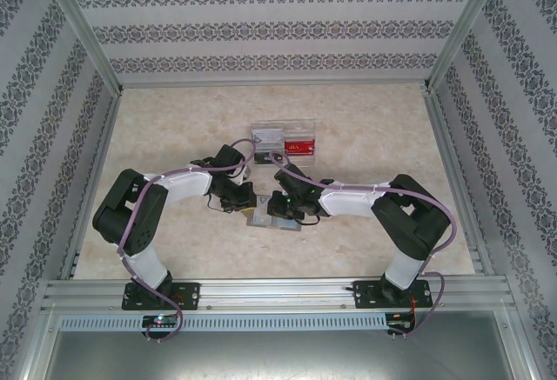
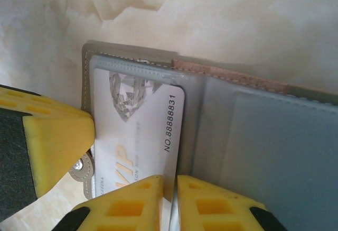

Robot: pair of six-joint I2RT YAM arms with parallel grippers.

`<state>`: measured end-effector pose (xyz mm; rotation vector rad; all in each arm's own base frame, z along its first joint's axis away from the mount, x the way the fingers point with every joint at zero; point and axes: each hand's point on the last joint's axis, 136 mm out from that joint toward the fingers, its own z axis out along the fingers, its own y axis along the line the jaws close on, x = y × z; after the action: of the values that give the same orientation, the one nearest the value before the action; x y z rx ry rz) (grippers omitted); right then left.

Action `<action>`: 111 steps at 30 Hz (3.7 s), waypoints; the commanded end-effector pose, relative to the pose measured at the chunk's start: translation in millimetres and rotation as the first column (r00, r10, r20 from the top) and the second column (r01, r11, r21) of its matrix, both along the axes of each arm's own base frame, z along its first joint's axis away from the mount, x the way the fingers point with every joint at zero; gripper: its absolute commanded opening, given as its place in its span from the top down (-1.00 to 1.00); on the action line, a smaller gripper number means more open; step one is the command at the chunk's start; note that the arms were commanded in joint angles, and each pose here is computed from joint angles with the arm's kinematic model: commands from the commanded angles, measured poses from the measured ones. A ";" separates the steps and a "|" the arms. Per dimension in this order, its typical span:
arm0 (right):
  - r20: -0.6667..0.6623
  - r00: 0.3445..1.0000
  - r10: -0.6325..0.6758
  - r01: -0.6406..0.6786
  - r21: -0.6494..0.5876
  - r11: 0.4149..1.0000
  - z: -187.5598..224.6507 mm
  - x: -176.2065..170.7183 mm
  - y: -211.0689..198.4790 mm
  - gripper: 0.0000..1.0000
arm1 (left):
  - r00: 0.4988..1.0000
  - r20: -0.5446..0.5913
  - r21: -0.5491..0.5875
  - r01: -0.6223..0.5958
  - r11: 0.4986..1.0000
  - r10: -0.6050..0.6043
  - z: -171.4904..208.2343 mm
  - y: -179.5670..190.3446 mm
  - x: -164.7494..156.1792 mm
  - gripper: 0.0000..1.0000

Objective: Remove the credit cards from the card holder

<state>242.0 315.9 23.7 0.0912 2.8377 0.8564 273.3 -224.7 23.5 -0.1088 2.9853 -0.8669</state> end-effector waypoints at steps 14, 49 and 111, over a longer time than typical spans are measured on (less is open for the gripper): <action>-0.014 0.999 -0.041 0.041 0.024 0.999 -0.9 0.0 -9.4 1.00 | 0.999 -0.031 0.098 -0.015 0.995 0.018 -16.8 7.6 -8.7 1.00; 0.383 0.886 0.263 -0.201 -0.194 0.960 112.8 12.5 -81.7 1.00 | 0.987 0.146 0.075 -0.071 0.995 0.059 57.0 9.5 17.4 0.46; 0.048 0.047 0.998 -0.459 -0.886 0.065 124.1 188.9 -4.7 1.00 | 0.879 0.324 0.185 -0.421 0.888 0.349 149.1 138.5 -14.0 -0.99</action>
<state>423.0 316.3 153.0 -1.8441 1.8256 -0.2529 265.9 -91.7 176.4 -0.4716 2.6237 -0.4247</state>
